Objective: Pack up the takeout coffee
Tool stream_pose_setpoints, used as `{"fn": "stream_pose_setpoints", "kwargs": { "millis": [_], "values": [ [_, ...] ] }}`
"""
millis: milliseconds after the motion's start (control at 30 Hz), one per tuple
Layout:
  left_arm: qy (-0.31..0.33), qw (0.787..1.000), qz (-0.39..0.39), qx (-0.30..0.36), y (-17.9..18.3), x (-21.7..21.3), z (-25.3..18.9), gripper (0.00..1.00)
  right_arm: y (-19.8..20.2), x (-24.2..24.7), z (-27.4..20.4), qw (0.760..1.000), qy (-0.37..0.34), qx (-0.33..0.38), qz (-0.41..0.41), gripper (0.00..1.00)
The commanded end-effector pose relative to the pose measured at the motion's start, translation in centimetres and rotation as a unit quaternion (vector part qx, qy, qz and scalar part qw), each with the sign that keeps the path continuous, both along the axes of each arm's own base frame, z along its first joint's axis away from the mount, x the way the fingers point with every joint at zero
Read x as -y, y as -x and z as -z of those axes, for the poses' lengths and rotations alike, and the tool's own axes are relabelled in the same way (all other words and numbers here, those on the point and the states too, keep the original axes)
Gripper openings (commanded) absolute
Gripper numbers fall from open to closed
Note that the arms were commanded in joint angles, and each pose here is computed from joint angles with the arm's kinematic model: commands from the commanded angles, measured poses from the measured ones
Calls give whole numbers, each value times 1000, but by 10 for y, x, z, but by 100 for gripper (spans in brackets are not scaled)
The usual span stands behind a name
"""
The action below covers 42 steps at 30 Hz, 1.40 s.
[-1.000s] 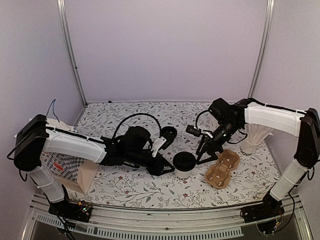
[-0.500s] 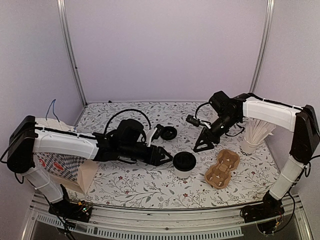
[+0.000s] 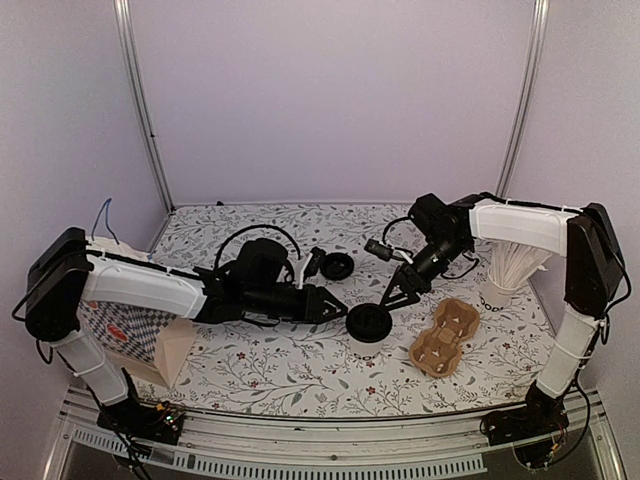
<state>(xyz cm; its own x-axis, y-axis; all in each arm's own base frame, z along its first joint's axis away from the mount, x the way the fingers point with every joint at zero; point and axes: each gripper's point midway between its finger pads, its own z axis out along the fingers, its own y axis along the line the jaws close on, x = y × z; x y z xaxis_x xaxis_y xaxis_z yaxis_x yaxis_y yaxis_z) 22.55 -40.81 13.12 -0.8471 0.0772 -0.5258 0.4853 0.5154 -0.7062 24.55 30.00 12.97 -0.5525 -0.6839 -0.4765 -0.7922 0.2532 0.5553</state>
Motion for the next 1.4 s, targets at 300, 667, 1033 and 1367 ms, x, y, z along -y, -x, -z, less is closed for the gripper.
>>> {"fn": "stream_pose_setpoints", "kwargs": {
  "millis": [300,667,1033,1367],
  "values": [
    [5,1000,7,-25,-9,1,19,39,-24,19,4,998,12,-7,56,55],
    [0,1000,7,-30,-10,1,20,39,0,22,21,997,10,-71,33,58],
    [40,995,31,-89,6,9,17,44,7,21,22,996,-2,-89,25,62],
    [13,994,27,-107,4,9,43,39,8,21,35,995,9,-95,27,62]
  ]
}}
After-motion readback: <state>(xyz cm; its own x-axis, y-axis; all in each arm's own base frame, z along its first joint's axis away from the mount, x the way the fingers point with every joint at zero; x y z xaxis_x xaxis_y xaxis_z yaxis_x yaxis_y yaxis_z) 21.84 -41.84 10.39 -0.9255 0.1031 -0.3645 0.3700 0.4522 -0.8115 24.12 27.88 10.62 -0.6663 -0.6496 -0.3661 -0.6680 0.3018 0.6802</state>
